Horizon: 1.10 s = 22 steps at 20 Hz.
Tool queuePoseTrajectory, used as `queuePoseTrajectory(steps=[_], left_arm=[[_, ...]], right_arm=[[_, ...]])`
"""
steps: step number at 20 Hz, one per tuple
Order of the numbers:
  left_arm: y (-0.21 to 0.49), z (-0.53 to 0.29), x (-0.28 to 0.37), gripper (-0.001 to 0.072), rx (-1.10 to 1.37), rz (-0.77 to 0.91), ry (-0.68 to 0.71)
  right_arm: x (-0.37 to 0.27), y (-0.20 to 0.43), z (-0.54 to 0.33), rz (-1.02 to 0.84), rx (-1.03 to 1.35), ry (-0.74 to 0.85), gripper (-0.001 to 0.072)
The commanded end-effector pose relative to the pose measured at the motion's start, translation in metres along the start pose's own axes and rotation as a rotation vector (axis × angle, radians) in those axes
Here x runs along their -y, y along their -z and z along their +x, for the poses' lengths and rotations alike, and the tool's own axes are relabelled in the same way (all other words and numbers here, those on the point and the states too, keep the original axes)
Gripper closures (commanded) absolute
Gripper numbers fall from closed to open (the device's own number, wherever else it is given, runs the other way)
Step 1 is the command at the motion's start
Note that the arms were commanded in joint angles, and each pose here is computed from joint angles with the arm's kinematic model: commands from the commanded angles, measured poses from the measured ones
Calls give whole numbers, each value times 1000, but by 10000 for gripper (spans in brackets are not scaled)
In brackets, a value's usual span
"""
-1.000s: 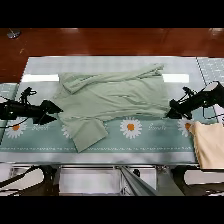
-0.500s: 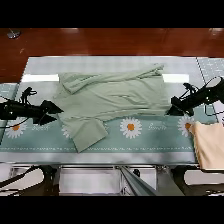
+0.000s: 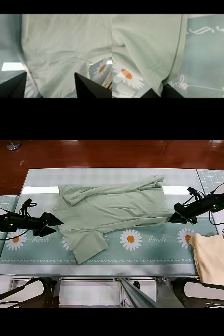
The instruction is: Fold the shirts.
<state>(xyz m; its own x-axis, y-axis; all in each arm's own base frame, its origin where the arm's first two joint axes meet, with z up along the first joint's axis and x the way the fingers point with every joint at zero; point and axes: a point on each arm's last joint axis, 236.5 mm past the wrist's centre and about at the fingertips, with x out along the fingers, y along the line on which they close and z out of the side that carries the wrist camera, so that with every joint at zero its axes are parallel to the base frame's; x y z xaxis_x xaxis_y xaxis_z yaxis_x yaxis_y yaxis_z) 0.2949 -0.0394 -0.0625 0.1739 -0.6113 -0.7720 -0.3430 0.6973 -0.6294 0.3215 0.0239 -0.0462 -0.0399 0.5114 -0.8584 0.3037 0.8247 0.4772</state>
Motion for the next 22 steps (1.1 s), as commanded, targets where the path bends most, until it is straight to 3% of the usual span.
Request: queuePoseTrajectory(steps=[1,6,11,20,21,22], left_arm=[[0,0,0,4,1,1,-1],[12,-9,-22,5,-23,-12,-117],[38,13,-26,4,-76,-54,-113],[-15,51,16,7,173,82,-101],[-16,51,24,57,170,101,-94],[-17,49,32,387,160,119,-85]], right_arm=[[-2,-1,-4,-20,16,0,699],[-8,-11,-17,-67,100,7,699],[-8,-12,-17,-73,106,7,699],[-14,-7,-17,-75,89,-15,699],[-18,-8,-18,-82,94,-36,699],[-24,-9,-21,-88,106,-63,699]])
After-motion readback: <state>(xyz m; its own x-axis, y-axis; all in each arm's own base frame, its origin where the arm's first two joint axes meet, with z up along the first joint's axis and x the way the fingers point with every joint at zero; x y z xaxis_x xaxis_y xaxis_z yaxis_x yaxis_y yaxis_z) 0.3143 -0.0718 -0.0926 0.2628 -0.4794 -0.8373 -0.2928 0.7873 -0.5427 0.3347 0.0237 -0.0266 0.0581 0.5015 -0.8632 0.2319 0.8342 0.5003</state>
